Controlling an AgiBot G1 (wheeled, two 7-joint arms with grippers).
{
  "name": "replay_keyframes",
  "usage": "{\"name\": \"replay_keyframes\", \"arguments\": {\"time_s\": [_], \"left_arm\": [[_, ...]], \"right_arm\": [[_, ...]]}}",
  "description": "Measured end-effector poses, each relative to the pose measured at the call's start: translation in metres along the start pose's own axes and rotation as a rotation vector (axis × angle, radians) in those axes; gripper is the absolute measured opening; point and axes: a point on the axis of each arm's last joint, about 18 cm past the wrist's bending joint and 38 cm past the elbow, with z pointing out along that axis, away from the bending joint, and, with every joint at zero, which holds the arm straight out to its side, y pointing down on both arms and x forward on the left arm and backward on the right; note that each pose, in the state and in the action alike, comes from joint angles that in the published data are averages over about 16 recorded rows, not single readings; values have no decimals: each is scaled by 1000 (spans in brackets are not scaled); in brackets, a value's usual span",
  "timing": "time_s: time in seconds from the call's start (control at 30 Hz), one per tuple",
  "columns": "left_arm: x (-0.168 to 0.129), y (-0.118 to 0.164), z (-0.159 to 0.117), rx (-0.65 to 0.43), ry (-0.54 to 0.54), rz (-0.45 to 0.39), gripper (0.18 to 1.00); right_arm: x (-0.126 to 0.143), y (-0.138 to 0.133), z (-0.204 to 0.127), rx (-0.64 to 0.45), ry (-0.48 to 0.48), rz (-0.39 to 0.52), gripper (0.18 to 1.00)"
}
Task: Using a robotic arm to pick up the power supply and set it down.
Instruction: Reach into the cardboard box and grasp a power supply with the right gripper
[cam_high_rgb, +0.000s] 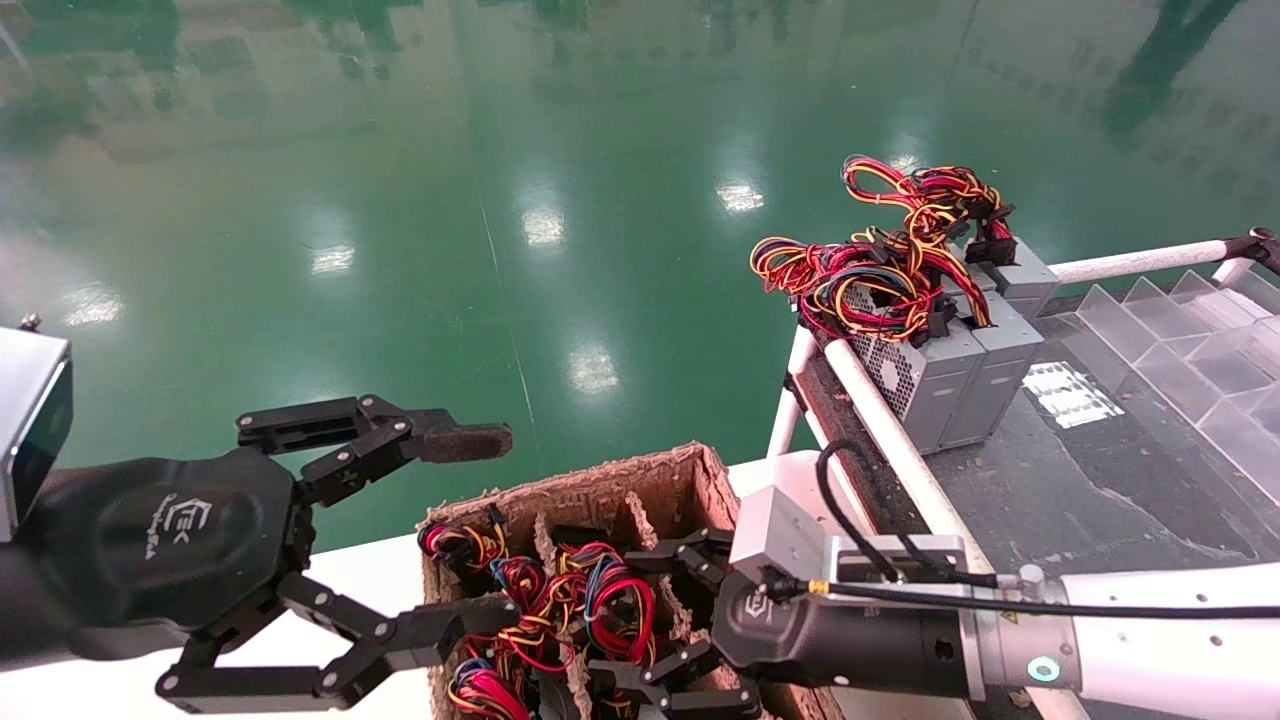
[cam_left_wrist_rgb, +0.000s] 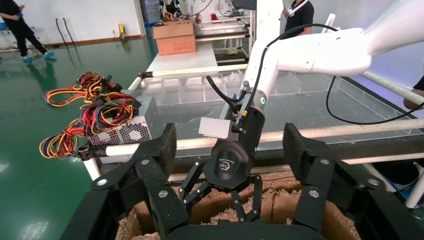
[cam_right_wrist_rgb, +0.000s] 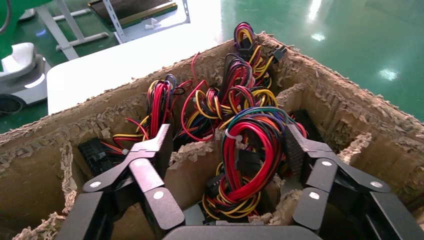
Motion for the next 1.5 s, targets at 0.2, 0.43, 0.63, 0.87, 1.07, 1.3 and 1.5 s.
{"name": "replay_keyframes", "arguments": {"time_s": [0.2, 0.43, 0.63, 0.87, 1.07, 1.3, 1.5], "left_arm": [[0, 0, 0, 0, 0, 0, 784], [0, 0, 0, 0, 0, 0, 899], [0, 0, 0, 0, 0, 0, 962], [0, 0, 0, 0, 0, 0, 995], [0, 0, 0, 0, 0, 0, 1001], [0, 0, 0, 0, 0, 0, 1001], [0, 0, 0, 0, 0, 0, 1001]], "right_arm": [[-4, 2, 3, -4, 6, -4, 748], [-4, 6, 4, -8, 12, 9, 587], [-2, 8, 4, -2, 16, 20, 450], [-1, 3, -1, 29, 21, 26, 317], [-2, -7, -13, 72, 27, 23, 251], [-4, -24, -33, 140, 44, 10, 221], [-3, -41, -54, 206, 68, -1, 216]]}}
